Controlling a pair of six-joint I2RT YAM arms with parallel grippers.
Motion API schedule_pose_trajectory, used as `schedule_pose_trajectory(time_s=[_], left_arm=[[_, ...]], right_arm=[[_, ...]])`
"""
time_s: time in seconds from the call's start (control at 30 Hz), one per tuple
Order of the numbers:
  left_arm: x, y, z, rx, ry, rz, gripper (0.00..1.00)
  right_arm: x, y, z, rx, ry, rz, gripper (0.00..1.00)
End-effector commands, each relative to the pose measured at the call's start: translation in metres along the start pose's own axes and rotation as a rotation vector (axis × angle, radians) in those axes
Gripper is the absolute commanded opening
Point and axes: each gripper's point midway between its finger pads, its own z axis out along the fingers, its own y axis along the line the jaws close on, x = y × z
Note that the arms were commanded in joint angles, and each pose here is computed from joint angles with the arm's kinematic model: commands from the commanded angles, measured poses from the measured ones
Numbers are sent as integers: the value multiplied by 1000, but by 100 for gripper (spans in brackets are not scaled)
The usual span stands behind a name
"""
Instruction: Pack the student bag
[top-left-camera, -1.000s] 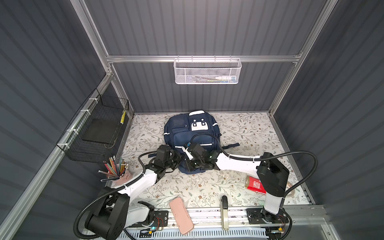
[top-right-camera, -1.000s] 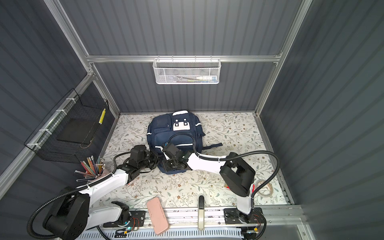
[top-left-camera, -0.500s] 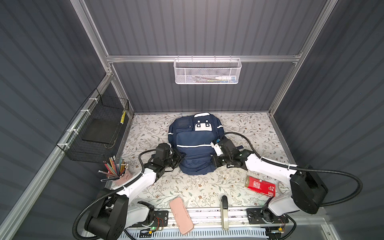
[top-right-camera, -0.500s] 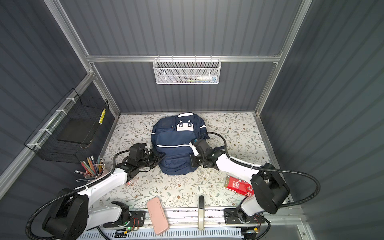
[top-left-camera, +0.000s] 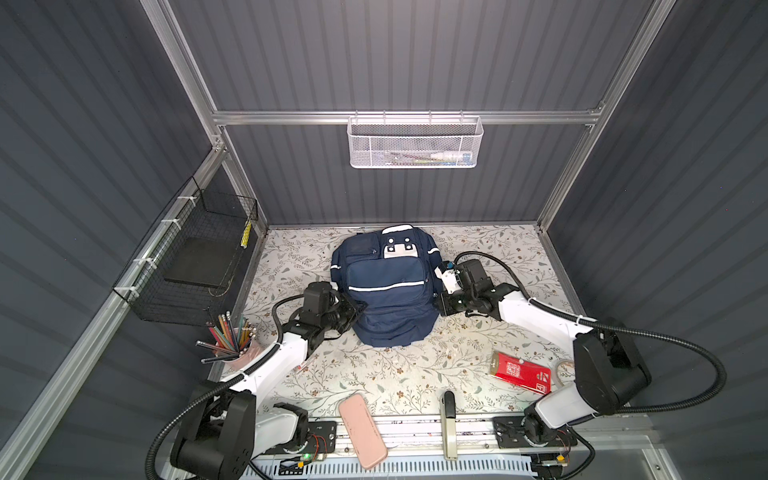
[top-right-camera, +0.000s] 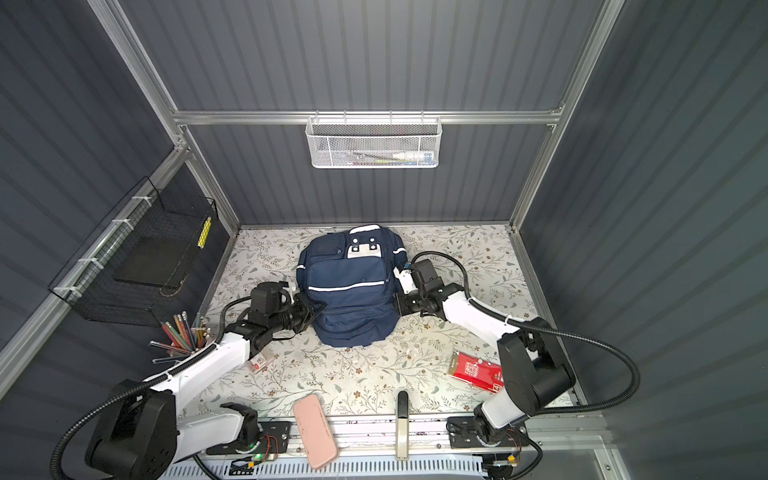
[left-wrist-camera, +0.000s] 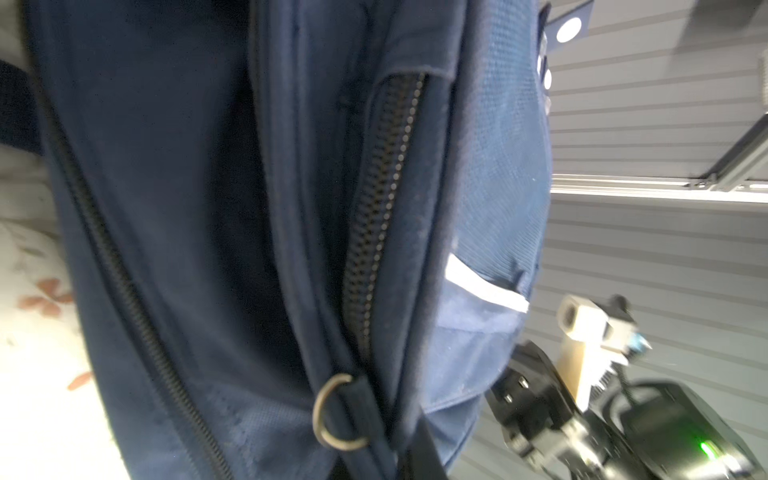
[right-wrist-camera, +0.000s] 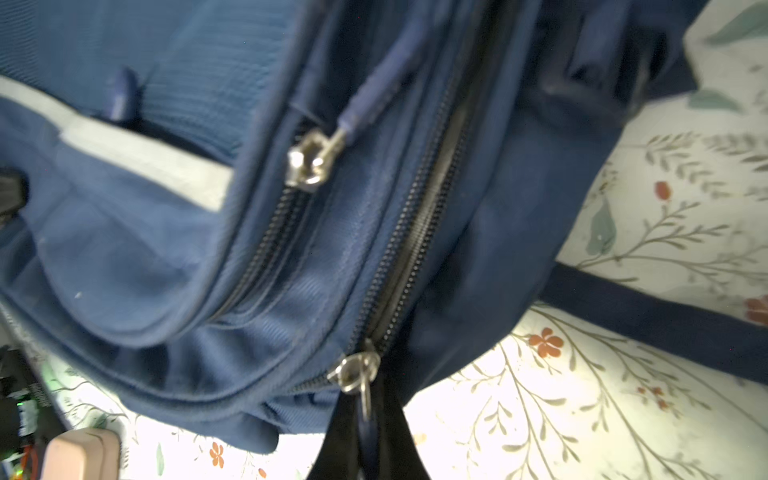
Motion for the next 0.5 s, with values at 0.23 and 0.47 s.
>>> schedule_pose_trajectory(time_s=[0.23,0.47], left_arm=[[-51,-30,-21,3,-191,21,100],[34,-23,-8,15,-65,-80,100]], right_arm=[[18,67,-10,24,-40,60,0],[15,132,20,-49,1,-35,0]])
